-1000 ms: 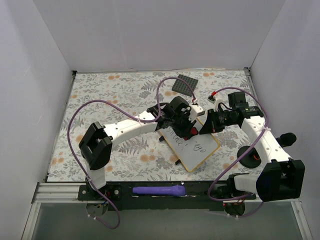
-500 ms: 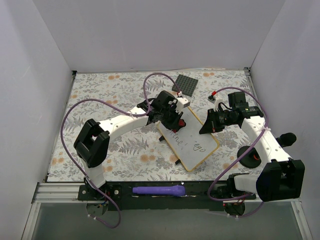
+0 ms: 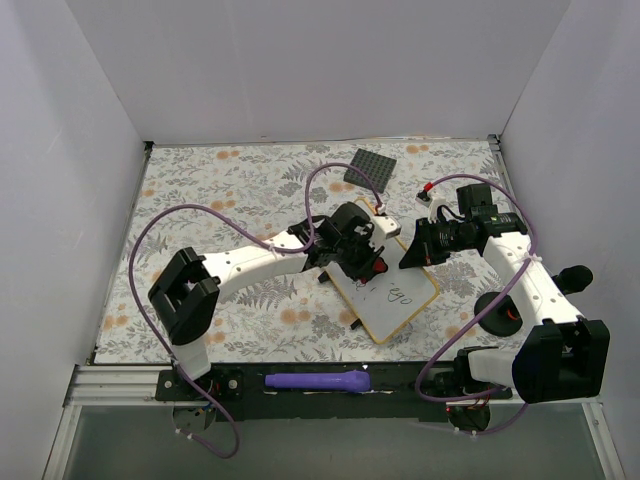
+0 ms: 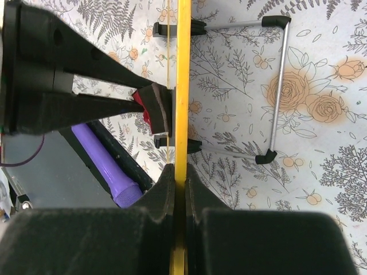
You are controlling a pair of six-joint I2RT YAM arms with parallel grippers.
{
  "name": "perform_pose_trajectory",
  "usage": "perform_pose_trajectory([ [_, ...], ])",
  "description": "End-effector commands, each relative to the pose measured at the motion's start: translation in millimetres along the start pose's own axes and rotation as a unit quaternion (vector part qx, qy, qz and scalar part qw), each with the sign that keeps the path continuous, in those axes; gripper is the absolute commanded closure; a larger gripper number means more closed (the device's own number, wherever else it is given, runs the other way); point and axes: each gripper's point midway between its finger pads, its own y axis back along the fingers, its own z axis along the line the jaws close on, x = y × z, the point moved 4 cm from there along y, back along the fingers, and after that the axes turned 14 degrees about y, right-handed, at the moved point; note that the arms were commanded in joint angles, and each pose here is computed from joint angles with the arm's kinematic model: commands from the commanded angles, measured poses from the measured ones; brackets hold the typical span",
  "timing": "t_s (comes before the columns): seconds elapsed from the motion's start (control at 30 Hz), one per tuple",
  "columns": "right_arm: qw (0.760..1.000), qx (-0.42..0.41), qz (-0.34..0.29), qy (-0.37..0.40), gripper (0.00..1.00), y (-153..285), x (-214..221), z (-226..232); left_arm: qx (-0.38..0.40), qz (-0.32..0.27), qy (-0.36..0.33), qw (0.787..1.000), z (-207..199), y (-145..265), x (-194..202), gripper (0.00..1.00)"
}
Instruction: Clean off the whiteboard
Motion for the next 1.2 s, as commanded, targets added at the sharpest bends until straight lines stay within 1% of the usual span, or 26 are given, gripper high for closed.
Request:
perform_pose_trajectory([
  [0.0,0.999,-0.028,-0.019,0.034,0.99,3.3,-9.6,11.8,0.022,-0.048,0.069,0.996,32.3,-0.3,-24.7,1.0],
  [0.07,0.999,-0.028,-0.017,0.035,0.99,3.6,-8.7,11.4,-0.011,-0.07,0.066,0.995,57.7,4.8,-32.2,1.0],
  [0.1,0.999,-0.028,-0.016,0.034,0.99,2.8,-8.8,10.5,-0.029,-0.08,0.073,0.994,76.5,10.3,-35.9,1.0],
  [0.2,0.999,-0.028,-0.016,0.035,0.99,2.7,-10.0,10.7,-0.062,-0.095,0.081,0.99,109.5,17.5,-39.8,1.0],
  [0.27,0.999,-0.027,-0.017,0.035,0.99,2.3,-10.6,9.9,-0.076,-0.095,0.068,0.99,118.6,15.8,-38.1,1.0],
  [0.33,0.999,-0.028,-0.017,0.035,0.99,2.0,-10.8,10.0,-0.074,-0.094,0.054,0.991,119.6,14.2,-37.4,1.0],
  [0.4,0.999,-0.028,-0.018,0.035,0.99,2.3,-10.9,10.3,-0.06,-0.095,0.057,0.992,111.3,12.6,-38.7,1.0],
  [0.47,0.999,-0.029,-0.018,0.033,0.99,2.1,-10.2,10.6,-0.037,-0.086,0.044,0.995,94.7,8.6,-33.4,1.0],
  [0.5,0.999,-0.03,-0.018,0.033,0.99,2.3,-10.3,10.7,-0.023,-0.086,0.028,0.996,76.5,7.4,-31.9,1.0],
  [0.57,0.999,-0.029,-0.019,0.03,0.99,2.3,-10.5,10.7,0.008,-0.081,0.027,0.996,55.3,6.5,-28.2,1.0],
  [0.63,0.999,-0.027,-0.019,0.03,0.99,2.6,-10.6,11.0,0.036,-0.073,0.017,0.997,22.0,5.6,-22.9,1.0],
  [0.67,0.999,-0.026,-0.02,0.03,0.99,3.3,-11.0,10.9,0.046,-0.067,0.023,0.996,9.4,5.2,-19.1,1.0],
  [0.7,0.999,-0.025,-0.018,0.028,0.99,2.9,-10.2,11.0,0.059,-0.059,0.021,0.996,-13.3,2.8,-12.4,1.0],
  [0.73,0.999,-0.021,-0.018,0.025,0.99,3.2,-9.9,10.6,0.066,-0.058,0.027,0.996,-24.2,4.5,-10.9,1.0],
  [0.77,0.999,-0.02,-0.018,0.019,0.99,3.5,-9.0,10.9,0.077,-0.048,0.051,0.995,-35.0,5.6,-7.2,1.0],
  [0.8,1.0,-0.018,-0.019,0.015,0.99,2.8,-7.5,10.7,0.09,-0.044,0.055,0.993,-49.8,6.2,-5.9,1.0],
  [0.87,1.0,-0.016,-0.021,-0.003,0.99,1.3,-5.8,11.2,0.095,-0.032,0.082,0.992,-61.4,4.6,-2.4,1.0],
  [0.9,1.0,-0.016,-0.025,-0.005,0.99,-0.2,-5.0,11.1,0.099,-0.026,0.078,0.992,-73.4,2.5,2.2,1.0],
  [0.97,0.999,-0.019,-0.028,-0.016,0.99,-1.4,-4.2,12.2,0.081,-0.021,0.085,0.993,-77.3,-5.9,11.3,1.0],
  [1.0,0.999,-0.019,-0.028,-0.024,0.99,-2.4,-3.8,12.1,0.061,-0.025,0.105,0.992,-76.1,-9.5,13.5,1.0],
  [1.07,0.999,-0.022,-0.029,-0.032,0.99,-3.8,-2.5,11.9,0.026,-0.031,0.122,0.992,-64.8,-12.9,19.1,1.0],
  [1.1,0.999,-0.022,-0.029,-0.034,0.99,-3.8,-1.9,12.3,0.002,-0.044,0.123,0.991,-55.4,-12.2,17.2,1.0],
  [1.13,0.999,-0.02,-0.029,-0.032,0.99,-3.1,-2.4,12.4,-0.005,-0.05,0.126,0.991,-49.5,-10.3,16.1,1.0],
  [1.17,0.999,-0.019,-0.029,-0.031,0.99,-2.6,-2.3,12.6,-0.019,-0.057,0.141,0.988,-30.8,-6.7,12.3,1.0],
])
